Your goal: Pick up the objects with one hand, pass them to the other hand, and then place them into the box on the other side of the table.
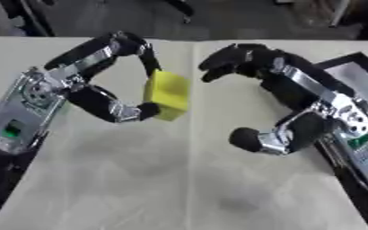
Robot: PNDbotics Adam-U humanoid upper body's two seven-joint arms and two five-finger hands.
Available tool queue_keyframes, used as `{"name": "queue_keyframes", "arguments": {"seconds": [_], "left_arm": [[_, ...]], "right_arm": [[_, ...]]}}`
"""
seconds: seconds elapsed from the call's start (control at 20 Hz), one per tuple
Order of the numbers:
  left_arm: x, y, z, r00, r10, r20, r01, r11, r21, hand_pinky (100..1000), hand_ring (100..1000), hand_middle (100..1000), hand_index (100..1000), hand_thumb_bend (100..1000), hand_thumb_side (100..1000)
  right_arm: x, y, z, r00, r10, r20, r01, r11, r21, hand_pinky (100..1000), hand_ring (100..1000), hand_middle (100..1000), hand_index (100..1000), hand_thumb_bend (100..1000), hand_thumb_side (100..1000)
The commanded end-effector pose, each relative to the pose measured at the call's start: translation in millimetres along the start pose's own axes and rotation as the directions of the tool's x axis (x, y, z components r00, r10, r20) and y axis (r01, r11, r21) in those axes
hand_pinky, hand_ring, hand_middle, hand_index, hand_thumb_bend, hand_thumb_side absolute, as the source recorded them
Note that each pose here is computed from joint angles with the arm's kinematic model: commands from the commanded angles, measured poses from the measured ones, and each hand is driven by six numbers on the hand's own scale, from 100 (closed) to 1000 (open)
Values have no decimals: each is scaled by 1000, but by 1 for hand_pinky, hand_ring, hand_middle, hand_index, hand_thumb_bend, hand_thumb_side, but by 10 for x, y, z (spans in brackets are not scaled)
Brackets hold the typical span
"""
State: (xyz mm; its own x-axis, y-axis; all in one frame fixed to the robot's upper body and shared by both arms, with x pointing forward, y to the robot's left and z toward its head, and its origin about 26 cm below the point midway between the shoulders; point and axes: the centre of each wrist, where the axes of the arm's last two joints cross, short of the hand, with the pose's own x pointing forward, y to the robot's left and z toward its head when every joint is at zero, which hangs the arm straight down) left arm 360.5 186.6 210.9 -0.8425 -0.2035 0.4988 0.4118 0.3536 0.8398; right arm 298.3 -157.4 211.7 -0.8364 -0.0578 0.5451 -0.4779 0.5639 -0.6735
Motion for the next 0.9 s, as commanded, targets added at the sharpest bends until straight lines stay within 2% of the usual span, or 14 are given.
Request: {"name": "queue_keyframes", "arguments": {"seconds": [0.05,0.6,0.9], "left_arm": [[88,55,-74,999,-15,36,15,1000,-6,792,554,491,561,398,312],[120,1,-204,998,-6,60,6,1000,-5,792,555,491,561,403,306],[182,33,-255,997,-30,77,29,999,16,794,556,491,561,401,298]], "right_arm": [[78,-39,-60,998,38,40,-39,999,2,810,764,782,851,453,446],[97,1,-135,994,105,32,-104,994,-21,792,744,767,848,427,440],[103,20,-159,984,177,1,-176,981,-76,786,733,753,842,439,442]]}}
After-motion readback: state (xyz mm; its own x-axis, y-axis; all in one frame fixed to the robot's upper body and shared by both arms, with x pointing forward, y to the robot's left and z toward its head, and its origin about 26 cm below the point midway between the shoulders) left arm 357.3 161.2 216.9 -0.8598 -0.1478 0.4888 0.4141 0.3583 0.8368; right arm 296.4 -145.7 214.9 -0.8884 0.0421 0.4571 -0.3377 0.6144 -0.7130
